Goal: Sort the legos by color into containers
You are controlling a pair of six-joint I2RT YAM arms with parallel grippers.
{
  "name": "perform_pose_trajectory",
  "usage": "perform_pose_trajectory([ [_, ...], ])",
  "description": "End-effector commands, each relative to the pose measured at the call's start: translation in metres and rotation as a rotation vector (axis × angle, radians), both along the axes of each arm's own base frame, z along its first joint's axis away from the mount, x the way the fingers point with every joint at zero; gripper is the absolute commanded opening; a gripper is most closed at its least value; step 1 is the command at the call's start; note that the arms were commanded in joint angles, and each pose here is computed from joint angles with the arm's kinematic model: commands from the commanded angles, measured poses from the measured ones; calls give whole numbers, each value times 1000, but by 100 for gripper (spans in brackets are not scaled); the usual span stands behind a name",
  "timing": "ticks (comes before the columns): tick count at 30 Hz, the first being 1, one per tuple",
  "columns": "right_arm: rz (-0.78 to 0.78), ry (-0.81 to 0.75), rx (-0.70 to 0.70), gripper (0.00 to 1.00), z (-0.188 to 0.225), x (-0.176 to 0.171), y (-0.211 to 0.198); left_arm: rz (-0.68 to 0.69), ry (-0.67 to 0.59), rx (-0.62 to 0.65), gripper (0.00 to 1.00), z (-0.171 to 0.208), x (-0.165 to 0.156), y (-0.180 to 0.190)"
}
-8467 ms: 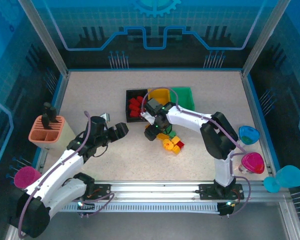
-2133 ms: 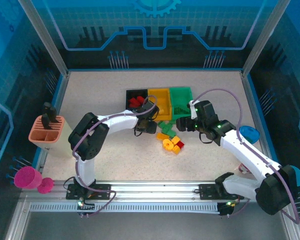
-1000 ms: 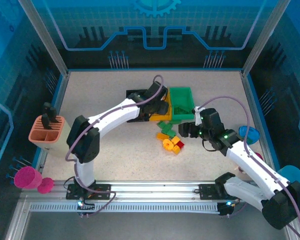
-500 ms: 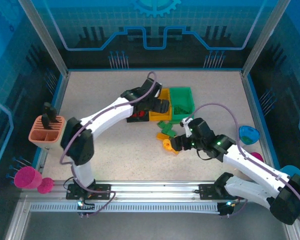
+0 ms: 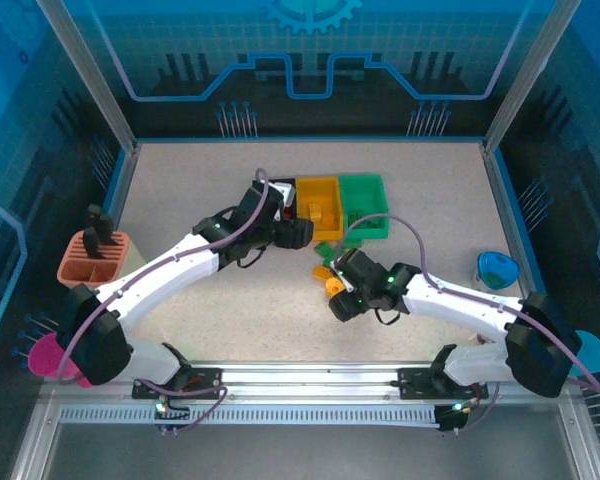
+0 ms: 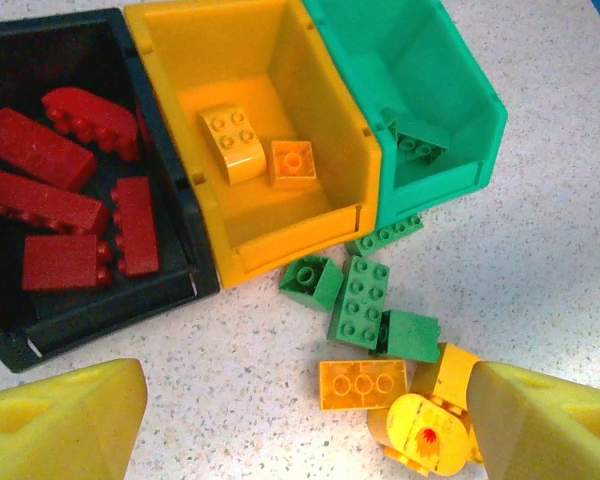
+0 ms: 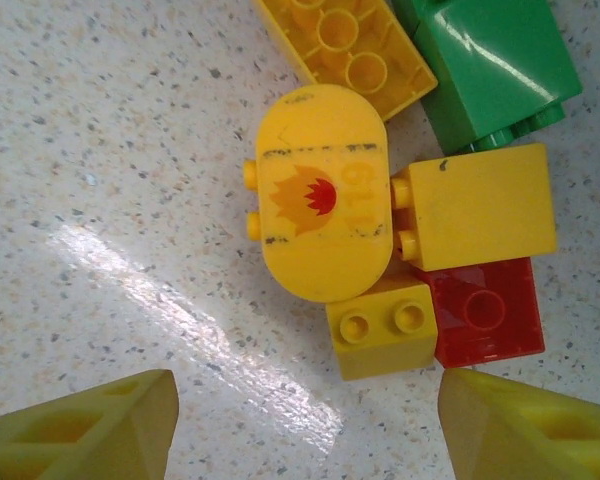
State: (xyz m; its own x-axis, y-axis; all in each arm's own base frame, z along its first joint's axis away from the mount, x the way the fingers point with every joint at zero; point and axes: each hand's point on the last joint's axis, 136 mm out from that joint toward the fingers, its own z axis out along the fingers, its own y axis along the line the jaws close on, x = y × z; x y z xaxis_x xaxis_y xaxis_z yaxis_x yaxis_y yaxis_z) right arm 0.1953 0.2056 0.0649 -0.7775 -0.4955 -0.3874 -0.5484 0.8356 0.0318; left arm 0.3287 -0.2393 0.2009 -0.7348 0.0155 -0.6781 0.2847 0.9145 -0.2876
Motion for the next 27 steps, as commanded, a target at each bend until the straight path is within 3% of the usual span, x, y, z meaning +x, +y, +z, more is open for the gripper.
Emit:
perform_pose_trajectory([
  [1,0,-17,-29,69,2,7,5,20,-28,-36,84,8,-5,4],
  [11,3,-51,-55,71,6,30,30,52,-28,-28,84,2,-16,18],
  [27,-11,-2,-195,70,-26,43,40,96,-28,-29,83,-5,-25,40],
])
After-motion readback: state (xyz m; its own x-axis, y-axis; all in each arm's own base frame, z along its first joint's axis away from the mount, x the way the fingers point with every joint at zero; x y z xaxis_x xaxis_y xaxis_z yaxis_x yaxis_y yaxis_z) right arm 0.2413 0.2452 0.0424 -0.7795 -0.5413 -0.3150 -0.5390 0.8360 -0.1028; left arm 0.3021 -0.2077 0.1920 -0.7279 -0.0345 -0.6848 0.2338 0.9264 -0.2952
